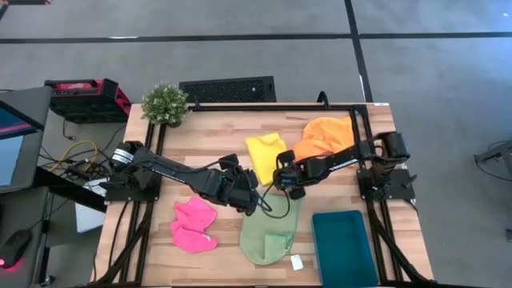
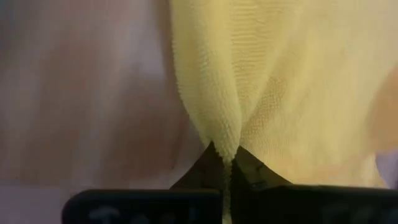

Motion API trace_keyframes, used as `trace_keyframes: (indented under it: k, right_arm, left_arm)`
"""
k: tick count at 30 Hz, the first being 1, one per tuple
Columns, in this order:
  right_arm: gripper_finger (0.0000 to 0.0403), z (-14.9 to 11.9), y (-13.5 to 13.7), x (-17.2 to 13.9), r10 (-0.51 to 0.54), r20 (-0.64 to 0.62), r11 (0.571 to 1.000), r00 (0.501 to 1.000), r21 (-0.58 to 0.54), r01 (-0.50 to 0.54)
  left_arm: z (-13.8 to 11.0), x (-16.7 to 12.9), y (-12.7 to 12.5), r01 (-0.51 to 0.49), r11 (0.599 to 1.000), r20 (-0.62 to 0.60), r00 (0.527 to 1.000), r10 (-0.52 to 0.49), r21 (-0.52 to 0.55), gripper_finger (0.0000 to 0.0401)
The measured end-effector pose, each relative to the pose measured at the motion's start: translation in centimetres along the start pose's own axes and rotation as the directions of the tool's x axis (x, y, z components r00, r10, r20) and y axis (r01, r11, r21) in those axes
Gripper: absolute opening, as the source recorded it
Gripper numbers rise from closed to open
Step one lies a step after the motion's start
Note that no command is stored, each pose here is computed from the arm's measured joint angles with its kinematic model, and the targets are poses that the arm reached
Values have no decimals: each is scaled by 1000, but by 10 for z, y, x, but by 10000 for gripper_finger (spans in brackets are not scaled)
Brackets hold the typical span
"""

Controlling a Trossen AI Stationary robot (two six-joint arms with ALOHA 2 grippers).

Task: Fold microfiber towels
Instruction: Put the folded yellow microfiber towel into the blue bin

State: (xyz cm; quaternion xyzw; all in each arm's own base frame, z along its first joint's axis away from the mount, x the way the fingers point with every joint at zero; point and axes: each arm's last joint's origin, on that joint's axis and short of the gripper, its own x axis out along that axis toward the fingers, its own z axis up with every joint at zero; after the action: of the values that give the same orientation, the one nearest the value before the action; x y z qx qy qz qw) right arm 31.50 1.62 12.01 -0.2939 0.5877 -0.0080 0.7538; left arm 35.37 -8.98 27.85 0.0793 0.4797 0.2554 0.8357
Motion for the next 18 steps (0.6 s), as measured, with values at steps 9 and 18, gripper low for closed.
trace_keyframes:
  k: [9,18]
  right_arm:
    - [10,22,1,-24,29,-5,1000,1000,-11,-29]
    - [6,22,16,-52,61,-90,998,994,36,-58]
  left_arm:
    - [-1,0,1,-4,1000,-14,1000,4,10,160]
    - [-2,0,1,-6,1000,-20,1000,7,16,160]
